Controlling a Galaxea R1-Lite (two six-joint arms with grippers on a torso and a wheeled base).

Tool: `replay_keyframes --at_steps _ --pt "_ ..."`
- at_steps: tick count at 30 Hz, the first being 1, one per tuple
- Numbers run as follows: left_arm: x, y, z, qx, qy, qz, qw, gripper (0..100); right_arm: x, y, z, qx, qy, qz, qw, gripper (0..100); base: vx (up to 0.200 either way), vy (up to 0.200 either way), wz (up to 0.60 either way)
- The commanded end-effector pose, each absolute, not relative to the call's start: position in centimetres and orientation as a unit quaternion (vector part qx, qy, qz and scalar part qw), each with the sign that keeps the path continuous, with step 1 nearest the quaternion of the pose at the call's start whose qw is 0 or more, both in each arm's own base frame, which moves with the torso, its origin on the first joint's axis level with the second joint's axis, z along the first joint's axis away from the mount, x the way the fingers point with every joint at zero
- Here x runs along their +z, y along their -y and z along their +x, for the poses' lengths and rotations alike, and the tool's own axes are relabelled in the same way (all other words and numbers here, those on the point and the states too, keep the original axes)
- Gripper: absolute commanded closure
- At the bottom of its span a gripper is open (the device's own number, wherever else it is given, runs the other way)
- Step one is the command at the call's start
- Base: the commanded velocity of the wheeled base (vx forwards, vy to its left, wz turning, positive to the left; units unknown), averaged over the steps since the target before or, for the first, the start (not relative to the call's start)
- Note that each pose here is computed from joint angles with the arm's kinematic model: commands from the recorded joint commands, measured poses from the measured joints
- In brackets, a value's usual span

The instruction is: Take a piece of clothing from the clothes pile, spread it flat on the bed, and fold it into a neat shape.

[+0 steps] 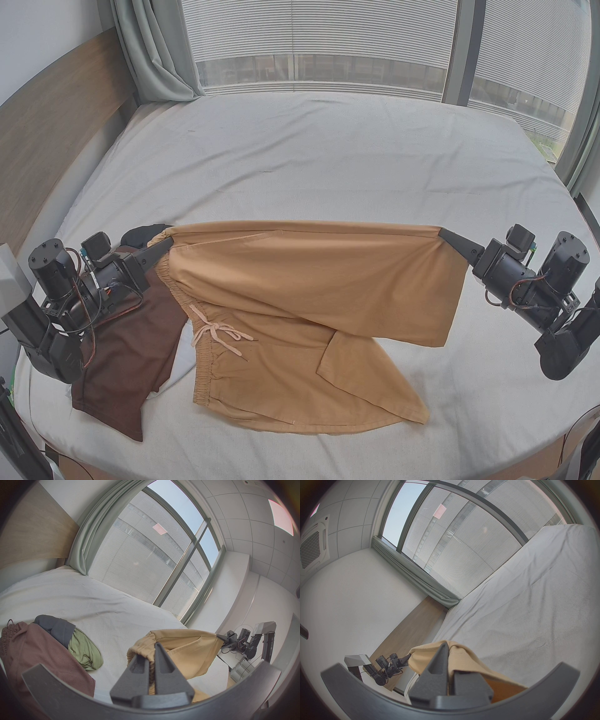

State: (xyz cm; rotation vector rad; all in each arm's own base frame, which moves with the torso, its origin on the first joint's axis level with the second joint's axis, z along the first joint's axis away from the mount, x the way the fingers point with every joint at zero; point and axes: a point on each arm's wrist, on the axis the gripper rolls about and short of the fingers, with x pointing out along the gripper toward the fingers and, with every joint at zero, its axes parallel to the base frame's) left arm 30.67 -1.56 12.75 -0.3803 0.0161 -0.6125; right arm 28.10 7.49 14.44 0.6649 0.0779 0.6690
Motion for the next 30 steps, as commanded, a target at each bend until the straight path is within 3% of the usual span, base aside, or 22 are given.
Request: replay_keyframes --at_steps 1,30 --pt "12.7 1.4 30.8 -0.296 -0.008 -0.187 0.937 100 14.4 -7.2 28.3 0.316 -0.035 0.321 0.892 100 0.000 0.000 0.00" --pt "12.6 1.2 30.8 -0.293 -0.007 -0.186 0.938 100 13.2 -6.6 29.3 0.299 -0.040 0.299 0.906 100 0.000 0.000 0.00"
